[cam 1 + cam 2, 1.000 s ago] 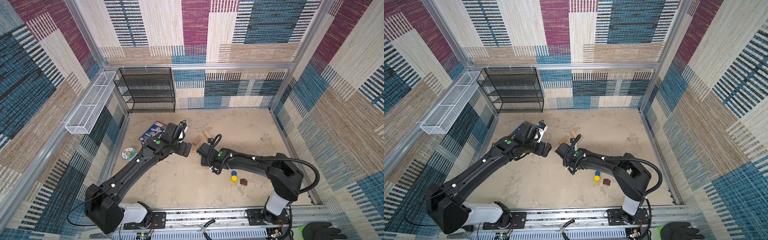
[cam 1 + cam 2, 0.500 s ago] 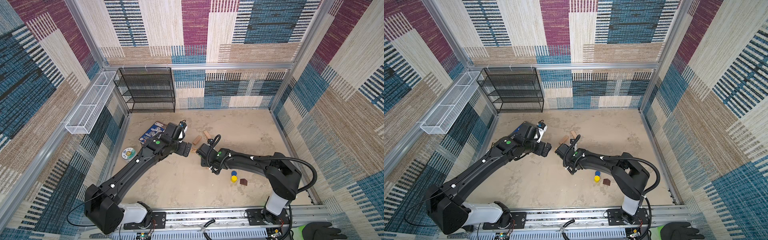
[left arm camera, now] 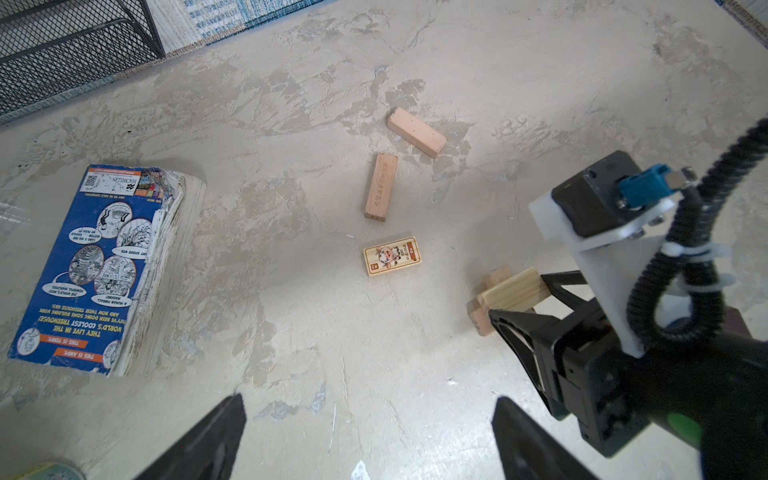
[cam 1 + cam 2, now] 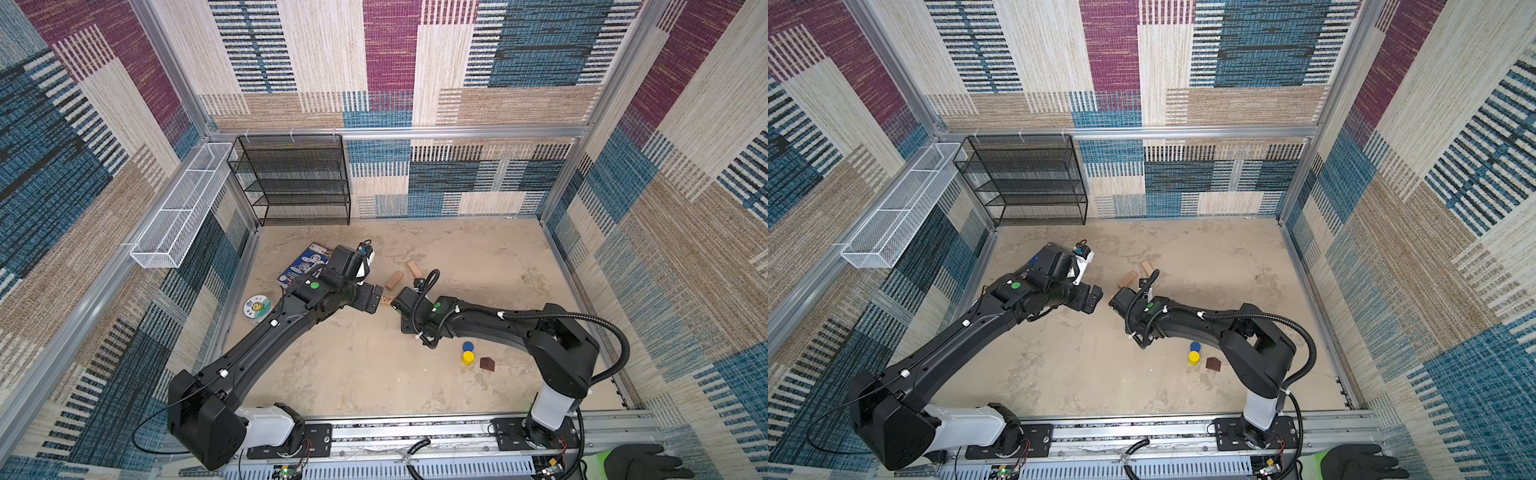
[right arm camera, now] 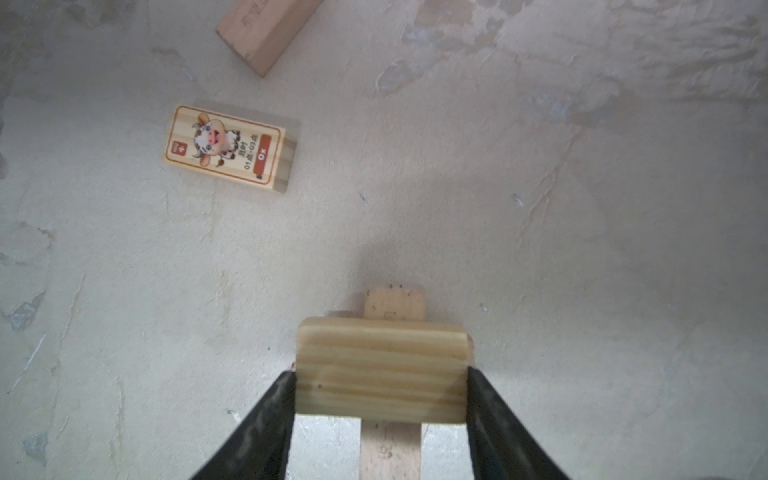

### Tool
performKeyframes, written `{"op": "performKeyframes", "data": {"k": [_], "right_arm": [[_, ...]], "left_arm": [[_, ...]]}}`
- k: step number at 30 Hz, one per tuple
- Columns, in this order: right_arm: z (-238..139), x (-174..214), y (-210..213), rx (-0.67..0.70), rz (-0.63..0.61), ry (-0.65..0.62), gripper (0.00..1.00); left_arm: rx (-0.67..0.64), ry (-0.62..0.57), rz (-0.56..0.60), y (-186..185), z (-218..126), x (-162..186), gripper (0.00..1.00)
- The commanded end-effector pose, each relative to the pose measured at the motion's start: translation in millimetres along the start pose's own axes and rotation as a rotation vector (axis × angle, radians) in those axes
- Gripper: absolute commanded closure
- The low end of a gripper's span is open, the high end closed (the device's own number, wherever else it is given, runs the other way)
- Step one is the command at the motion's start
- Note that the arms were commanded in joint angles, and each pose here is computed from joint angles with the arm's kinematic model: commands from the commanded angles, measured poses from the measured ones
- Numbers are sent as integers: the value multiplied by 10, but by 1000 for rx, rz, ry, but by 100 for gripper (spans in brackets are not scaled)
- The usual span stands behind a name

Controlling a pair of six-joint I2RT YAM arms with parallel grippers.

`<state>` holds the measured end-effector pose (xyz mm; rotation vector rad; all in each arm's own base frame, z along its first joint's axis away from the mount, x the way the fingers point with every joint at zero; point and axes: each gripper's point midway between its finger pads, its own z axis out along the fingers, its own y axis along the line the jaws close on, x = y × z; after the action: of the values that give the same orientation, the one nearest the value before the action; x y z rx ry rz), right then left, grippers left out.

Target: Build the wood block tower

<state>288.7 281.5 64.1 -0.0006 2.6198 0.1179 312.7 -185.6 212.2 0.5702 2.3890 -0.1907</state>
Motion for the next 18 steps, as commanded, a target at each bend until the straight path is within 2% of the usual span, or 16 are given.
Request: {"op": "performKeyframes", "data": {"k": [1,18], "right_arm": [[-22,-5,-17,6,10,-2,84],[-83,-106,9,4,3,-30,83]], "left_arm": [[6,-14,7,-8,-14,-30,2],[7,-11,6,-10,-10,-20,2]]}}
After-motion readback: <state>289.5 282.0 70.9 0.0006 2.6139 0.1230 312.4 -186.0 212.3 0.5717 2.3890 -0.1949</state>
